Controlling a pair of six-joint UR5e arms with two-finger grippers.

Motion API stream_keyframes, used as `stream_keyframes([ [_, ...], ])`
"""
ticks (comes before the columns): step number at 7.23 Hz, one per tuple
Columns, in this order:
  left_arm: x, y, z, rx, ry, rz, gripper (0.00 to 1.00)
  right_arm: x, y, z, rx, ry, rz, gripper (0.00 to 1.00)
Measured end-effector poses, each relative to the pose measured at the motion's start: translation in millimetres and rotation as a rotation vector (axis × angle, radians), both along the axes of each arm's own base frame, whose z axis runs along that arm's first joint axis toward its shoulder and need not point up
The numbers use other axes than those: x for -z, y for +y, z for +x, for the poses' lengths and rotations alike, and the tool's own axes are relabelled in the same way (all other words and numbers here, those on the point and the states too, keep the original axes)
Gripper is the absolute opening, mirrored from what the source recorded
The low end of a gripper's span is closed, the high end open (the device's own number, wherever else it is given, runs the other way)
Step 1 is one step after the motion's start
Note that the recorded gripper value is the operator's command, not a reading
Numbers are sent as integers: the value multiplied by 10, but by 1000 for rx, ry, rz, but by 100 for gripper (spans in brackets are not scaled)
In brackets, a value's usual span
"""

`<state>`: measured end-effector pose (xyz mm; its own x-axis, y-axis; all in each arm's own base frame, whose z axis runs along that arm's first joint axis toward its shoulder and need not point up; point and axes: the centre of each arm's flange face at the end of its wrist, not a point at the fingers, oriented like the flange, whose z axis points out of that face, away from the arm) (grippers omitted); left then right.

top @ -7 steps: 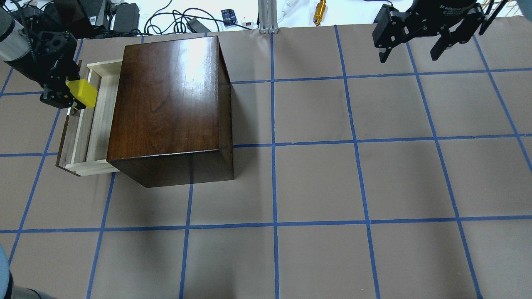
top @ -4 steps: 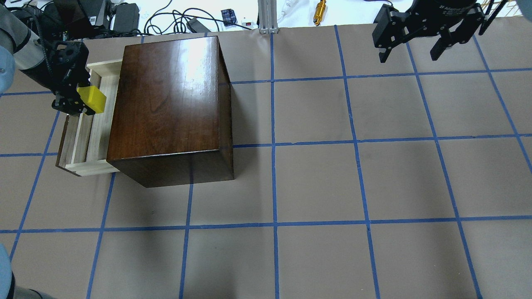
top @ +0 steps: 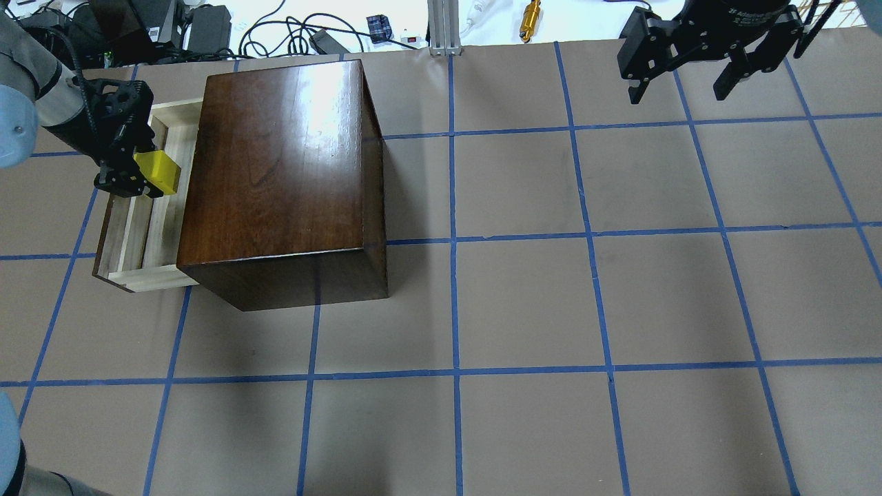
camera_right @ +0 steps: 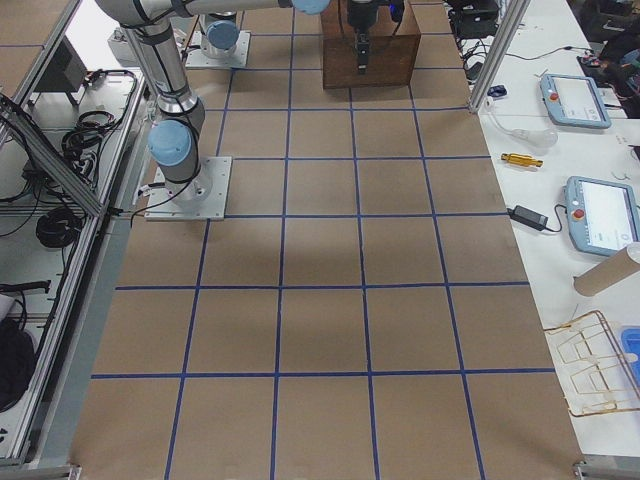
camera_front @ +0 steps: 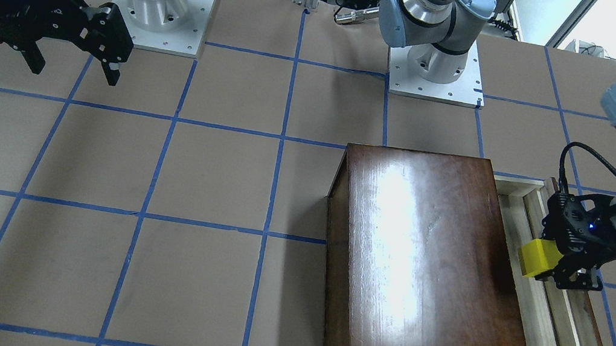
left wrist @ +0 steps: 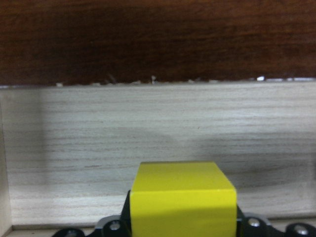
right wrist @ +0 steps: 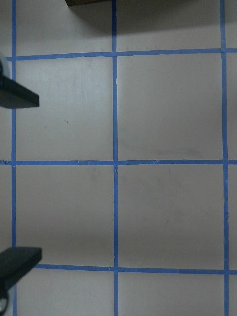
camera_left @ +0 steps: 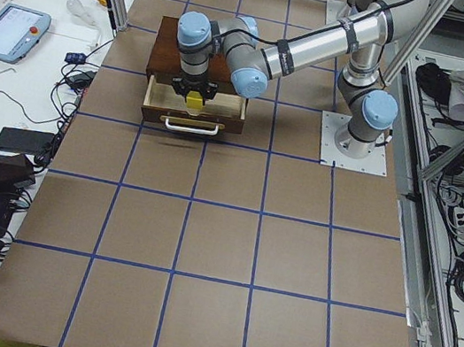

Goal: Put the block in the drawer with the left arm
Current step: 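Lower the cube into the drawer and open the left gripper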

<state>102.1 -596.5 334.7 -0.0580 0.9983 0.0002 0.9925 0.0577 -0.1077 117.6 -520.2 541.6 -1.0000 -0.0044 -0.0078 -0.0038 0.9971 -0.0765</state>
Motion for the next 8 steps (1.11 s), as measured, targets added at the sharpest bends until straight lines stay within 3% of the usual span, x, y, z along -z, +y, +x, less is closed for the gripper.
stream_keyframes([
  [2, 131, 11, 3, -6, -7, -17, 66, 0, -1, -4, 1, 1, 0, 100],
  [3, 174, 18, 3, -9, -14, -30, 91, -1, 0, -4, 1, 1, 0, 100],
  [4, 197, 24, 3, -10, -16, -35, 100, 0, 0, -1, 0, 1, 0, 100],
  [8, -12, 25, -13, -38, -34, -64, 100, -1, 2, 3, -1, 0, 0, 100],
])
